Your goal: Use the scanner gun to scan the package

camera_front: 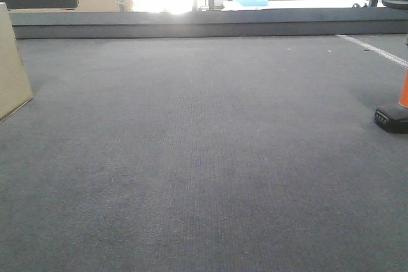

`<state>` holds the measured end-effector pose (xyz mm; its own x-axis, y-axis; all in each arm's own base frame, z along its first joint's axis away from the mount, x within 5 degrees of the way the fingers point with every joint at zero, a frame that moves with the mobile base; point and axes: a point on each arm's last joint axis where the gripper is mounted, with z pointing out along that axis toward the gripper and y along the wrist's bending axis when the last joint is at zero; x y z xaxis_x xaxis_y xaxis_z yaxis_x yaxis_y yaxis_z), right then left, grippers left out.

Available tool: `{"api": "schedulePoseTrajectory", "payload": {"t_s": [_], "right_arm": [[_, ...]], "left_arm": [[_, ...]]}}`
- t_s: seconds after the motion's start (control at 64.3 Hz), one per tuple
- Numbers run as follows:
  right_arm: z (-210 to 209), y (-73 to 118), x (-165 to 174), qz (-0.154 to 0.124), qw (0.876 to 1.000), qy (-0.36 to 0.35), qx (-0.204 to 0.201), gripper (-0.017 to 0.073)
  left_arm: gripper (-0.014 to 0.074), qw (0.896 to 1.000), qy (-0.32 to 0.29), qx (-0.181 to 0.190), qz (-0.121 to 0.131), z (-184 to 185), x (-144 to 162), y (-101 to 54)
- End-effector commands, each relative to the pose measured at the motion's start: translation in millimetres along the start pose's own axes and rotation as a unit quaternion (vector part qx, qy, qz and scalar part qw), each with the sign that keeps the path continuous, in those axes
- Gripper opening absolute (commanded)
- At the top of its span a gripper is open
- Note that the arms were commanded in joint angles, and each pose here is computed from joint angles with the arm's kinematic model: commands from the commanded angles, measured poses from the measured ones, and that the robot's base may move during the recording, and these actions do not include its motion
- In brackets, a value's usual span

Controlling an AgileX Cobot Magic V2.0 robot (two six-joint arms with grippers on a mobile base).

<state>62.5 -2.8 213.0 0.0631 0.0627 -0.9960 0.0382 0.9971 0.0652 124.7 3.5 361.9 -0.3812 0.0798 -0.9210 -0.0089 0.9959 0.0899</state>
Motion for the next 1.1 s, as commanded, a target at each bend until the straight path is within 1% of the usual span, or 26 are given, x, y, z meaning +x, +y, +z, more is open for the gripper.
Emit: {"api": "schedulePoseTrajectory", "payload": {"t_s": [0.0, 0.14, 0.233, 0.311, 0.466, 0.528, 0.575, 0.699, 0.762, 0.793, 0.87, 0.886, 0.917, 0.964, 1.026, 1.088], "right_arm": [[-0.5, -0.3, -2.8, -0.003, 1.000, -0.016, 0.002, -0.0154], [-0.5, -0.3, -2.8, -0.003, 1.000, -0.016, 0.002, -0.0154], [-0.5, -0.3, -2.8, -0.003, 1.000, -0.016, 0.002, -0.0154], [-0.5, -0.3, -2.8, -0.003, 1.000, -0.016, 0.002, -0.0154], [-0.5, -0.3, -2.8, -0.003, 1.000, -0.016, 0.002, -0.0154], [-0.5, -0.3, -2.8, -0.003, 1.000, -0.016, 0.002, -0.0154], [-0.5, -0.3, -2.8, -0.003, 1.000, -0.016, 0.002, -0.0154], [-0.5, -0.3, -2.8, -0.003, 1.000, -0.016, 0.002, -0.0154], [-0.5, -0.3, -2.8, -0.003, 1.000, -0.016, 0.002, -0.0154], [-0.5, -0.3, -2.8, -0.003, 1.000, -0.016, 0.002, -0.0154], [-0.5, -0.3, -2.8, -0.003, 1.000, -0.016, 0.002, -0.0154], [-0.5, -0.3, -2.8, -0.003, 1.000, -0.016, 0.002, -0.0154], [-0.5, -0.3, -2.8, -0.003, 1.000, -0.016, 0.002, -0.0154], [-0.5, -0.3, -2.8, -0.003, 1.000, -0.016, 0.002, -0.0154], [-0.5, -0.3, -2.8, -0.003, 1.000, -0.016, 0.002, -0.0154], [-0.5, -0.3, -2.8, -0.003, 1.000, -0.016, 0.002, -0.0154]], "left_arm": [[-0.0111, 1.000, 0.018, 0.000, -0.004, 16.2, -10.8, 0.4], [-0.0111, 0.998, 0.067, 0.005, -0.008, 50.6, -27.2, -0.4], [-0.0111, 0.996, 0.085, 0.006, -0.007, 69.0, -37.6, -0.4], [-0.0111, 0.996, 0.088, 0.009, -0.010, 81.3, -45.8, -0.8], [-0.0111, 0.996, 0.085, 0.009, -0.011, 93.7, -58.1, -0.6], [-0.0111, 0.994, 0.103, 0.011, -0.020, 96.1, -60.2, -0.7], [-0.0111, 0.991, 0.126, 0.006, -0.039, 98.9, -59.9, 0.7], [-0.0099, 0.984, 0.172, -0.002, -0.053, 109.3, -55.0, 5.5], [-0.0025, 0.980, 0.189, 0.002, -0.060, 112.7, -52.8, 5.2], [0.0039, 0.980, 0.192, 0.002, -0.060, 113.3, -52.2, 5.0], [0.0227, 0.979, 0.193, 0.003, -0.062, 113.2, -52.0, 4.7], [0.0285, 0.979, 0.193, 0.004, -0.063, 113.2, -52.0, 4.5], [0.0362, 0.979, 0.194, 0.005, -0.064, 113.1, -51.9, 4.4], [0.0512, 0.978, 0.197, 0.005, -0.064, 112.9, -51.3, 4.3], [0.0597, 0.977, 0.205, 0.002, -0.061, 112.9, -49.9, 4.7], [0.0600, 0.976, 0.211, -0.003, -0.058, 113.9, -48.5, 6.8]]}}
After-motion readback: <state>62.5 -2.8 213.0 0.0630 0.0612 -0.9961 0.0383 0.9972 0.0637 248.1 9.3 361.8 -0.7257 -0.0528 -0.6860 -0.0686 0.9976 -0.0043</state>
